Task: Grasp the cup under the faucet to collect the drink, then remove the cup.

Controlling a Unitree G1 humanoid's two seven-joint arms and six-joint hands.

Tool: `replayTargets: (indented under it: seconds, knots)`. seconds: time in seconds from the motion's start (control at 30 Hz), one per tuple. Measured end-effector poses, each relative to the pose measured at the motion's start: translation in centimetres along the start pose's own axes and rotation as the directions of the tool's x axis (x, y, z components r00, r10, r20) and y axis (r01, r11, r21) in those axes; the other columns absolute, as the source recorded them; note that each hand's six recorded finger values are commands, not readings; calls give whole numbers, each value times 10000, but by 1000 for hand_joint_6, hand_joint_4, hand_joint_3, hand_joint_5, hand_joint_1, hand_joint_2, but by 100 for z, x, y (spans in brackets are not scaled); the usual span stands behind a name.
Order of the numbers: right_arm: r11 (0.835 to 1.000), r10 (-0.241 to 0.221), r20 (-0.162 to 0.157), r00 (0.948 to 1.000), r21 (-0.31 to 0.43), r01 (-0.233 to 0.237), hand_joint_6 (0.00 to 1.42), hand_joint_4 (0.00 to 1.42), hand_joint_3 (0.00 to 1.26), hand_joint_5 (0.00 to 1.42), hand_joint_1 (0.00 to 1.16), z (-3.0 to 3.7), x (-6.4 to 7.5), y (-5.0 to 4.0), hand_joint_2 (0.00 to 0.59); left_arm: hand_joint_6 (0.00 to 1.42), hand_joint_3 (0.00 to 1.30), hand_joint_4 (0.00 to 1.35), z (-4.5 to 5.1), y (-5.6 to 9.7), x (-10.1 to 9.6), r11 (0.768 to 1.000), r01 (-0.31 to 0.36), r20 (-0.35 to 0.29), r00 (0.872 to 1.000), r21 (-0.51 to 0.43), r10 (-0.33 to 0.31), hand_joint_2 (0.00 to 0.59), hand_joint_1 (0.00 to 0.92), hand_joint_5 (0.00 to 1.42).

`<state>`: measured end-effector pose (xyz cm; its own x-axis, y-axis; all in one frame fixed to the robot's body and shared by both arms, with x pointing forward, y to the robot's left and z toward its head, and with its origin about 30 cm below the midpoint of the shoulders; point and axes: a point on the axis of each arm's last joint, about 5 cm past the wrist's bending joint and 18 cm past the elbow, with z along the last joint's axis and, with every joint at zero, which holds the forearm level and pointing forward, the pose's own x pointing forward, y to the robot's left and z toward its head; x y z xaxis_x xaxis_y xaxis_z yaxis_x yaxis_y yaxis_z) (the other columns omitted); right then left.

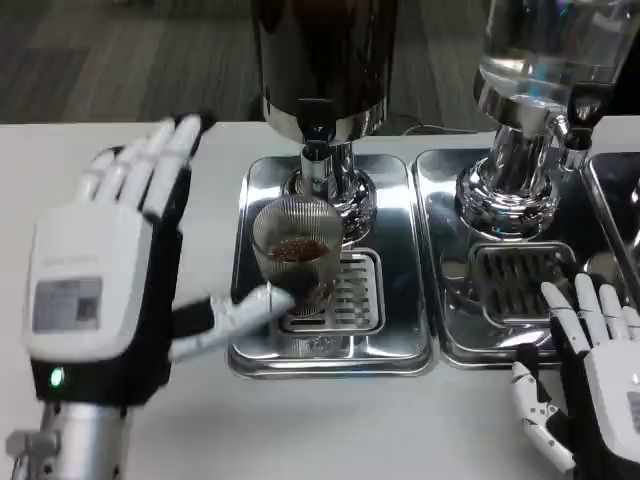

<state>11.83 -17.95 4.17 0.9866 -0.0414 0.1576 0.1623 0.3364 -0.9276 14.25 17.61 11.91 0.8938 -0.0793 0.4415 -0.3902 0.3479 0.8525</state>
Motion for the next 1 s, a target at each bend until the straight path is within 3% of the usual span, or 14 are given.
replayTargets:
  seconds: [0.23, 0.4, 0.53, 0.67, 0.77, 0.83, 0.93, 1.0]
  knots:
    - [10000, -2, 214, 9998, -90, 4, 34, 0, 84, 0, 91, 25, 59, -35, 379, 99, 47, 0, -40, -10, -286, 9939, 1036, -297, 9943, 370, -1025, 46, 0, 84]
    - [9998, 169, 395, 9991, -103, -165, 34, 0, 56, 0, 132, 50, 108, -78, 333, 84, 35, 0, -135, -106, -475, 9751, 2139, -694, 9753, 591, -2097, 47, 0, 77]
    - [9999, 64, 741, 9972, 83, -70, 23, 0, 3, 0, 200, 128, 174, -169, 295, 82, 35, 0, -205, -215, -615, 9584, 2791, -1142, 9557, 589, -2713, 48, 0, 71]
    - [9977, 240, 926, 9954, 604, -297, 0, 0, 0, 0, 294, 212, 251, -281, 262, 81, 35, 0, -230, -291, -728, 9504, 3076, -1322, 9449, 464, -2994, 48, 0, 68]
    - [9964, 300, 1109, 9934, 751, -385, 0, 0, 0, 0, 296, 275, 311, -355, 215, 80, 48, 0, -249, -325, -779, 9454, 3228, -1445, 9385, 452, -3136, 49, 0, 66]
    - [9934, 660, 1451, 9872, 831, -786, 0, 0, 0, 0, 296, 393, 417, -442, 195, 80, 61, 0, -274, -357, -818, 9420, 3345, -1650, 9310, 281, -3257, 50, 0, 73]
    - [9878, 1076, 1709, 9794, 933, -1248, 0, 0, 0, 0, 301, 478, 504, -478, 172, 79, 67, 0, -281, -365, -828, 9424, 3341, -1752, 9289, 170, -3261, 50, 0, 76]
    - [9715, 1726, 1789, 9686, 1315, -1974, 0, 0, 0, 0, 321, 549, 611, -497, 171, 79, 79, 0, -284, -370, -833, 9441, 3291, -1764, 9305, 181, -3210, 51, 0, 77]
